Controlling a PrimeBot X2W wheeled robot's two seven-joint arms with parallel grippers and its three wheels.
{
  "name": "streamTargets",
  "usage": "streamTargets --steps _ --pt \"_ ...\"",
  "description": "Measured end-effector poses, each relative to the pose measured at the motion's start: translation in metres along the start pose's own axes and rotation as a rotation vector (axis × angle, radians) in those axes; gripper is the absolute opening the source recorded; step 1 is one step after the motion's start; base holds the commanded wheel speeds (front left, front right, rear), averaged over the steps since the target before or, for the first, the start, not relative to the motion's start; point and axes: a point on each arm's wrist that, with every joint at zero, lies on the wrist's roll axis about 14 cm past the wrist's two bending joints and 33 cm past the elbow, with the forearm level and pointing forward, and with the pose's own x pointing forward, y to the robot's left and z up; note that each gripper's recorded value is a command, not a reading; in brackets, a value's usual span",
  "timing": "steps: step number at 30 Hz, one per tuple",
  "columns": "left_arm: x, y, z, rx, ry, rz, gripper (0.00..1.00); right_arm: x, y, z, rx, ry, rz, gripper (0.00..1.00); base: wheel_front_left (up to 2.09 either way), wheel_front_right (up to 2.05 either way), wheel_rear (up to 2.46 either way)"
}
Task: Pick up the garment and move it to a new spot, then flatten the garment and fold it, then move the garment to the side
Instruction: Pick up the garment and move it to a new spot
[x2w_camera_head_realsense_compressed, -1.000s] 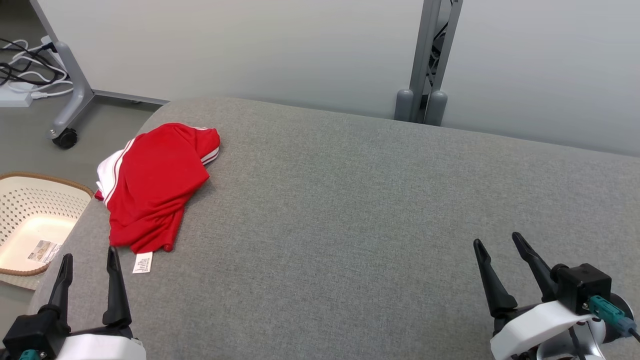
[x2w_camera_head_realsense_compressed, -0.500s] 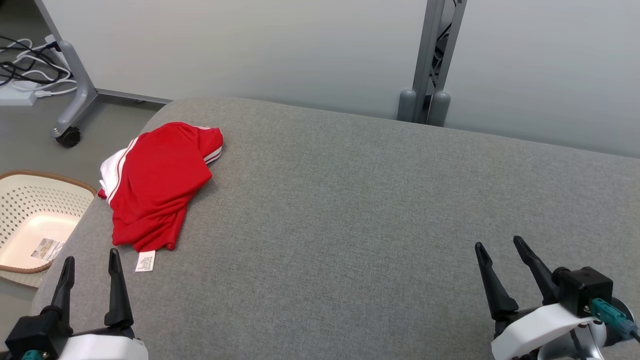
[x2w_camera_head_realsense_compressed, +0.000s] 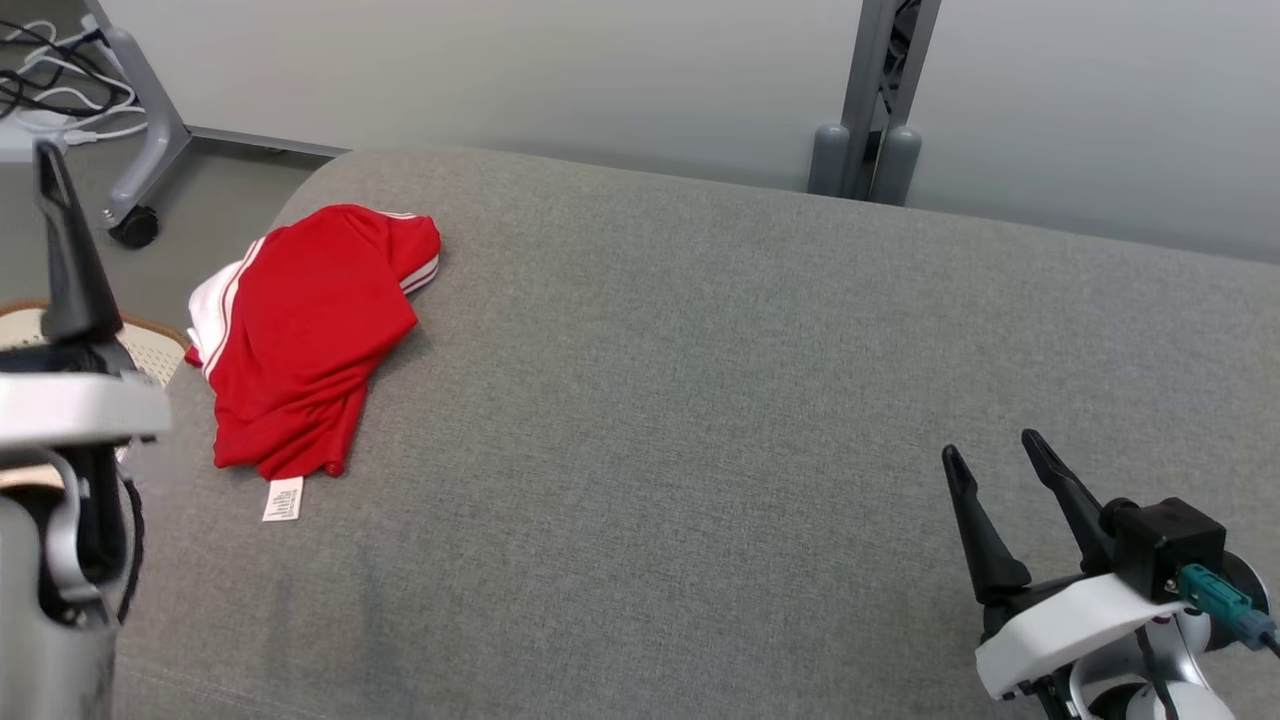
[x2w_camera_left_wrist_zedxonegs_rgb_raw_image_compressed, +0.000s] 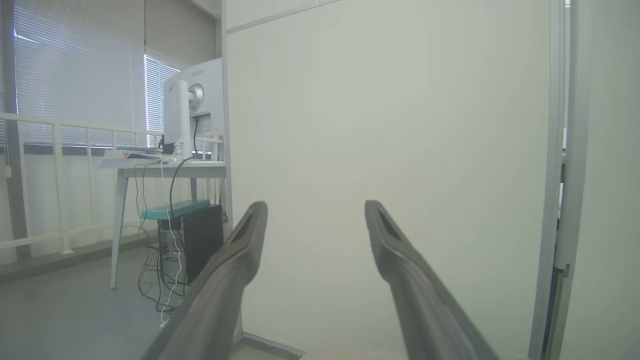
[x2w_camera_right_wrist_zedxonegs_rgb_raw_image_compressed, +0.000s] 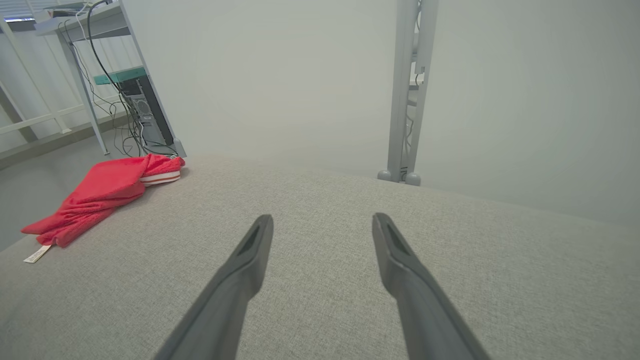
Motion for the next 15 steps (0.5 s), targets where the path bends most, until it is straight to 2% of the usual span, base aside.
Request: streamTargets --steps 4,7,9,10,15 --pt "0.043 -0.011 0.002 -0.009 0.014 -0.042 1.00 0.008 -0.003 -0.005 0.004 0.013 0.002 1.00 0.00 0.00 0.00" --pt "0.068 -0.016 -0.023 -0.017 0.108 -0.051 1.00 0.014 -0.008 -0.009 0.011 0.019 -0.005 1.00 0.00 0.00 0.00" --pt "0.080 -0.017 -0.050 -0.019 0.203 -0.053 1.00 0.017 -0.013 -0.012 0.008 0.025 -0.015 1.00 0.00 0.00 0.00" --pt "0.087 -0.019 -0.079 -0.008 0.299 -0.054 1.00 0.020 -0.019 -0.016 0.009 0.033 -0.025 1.00 0.00 0.00 0.00" --pt "0.083 -0.023 -0.163 -0.002 0.574 -0.061 1.00 0.028 -0.030 -0.028 0.012 0.057 -0.043 1.00 0.00 0.00 0.00"
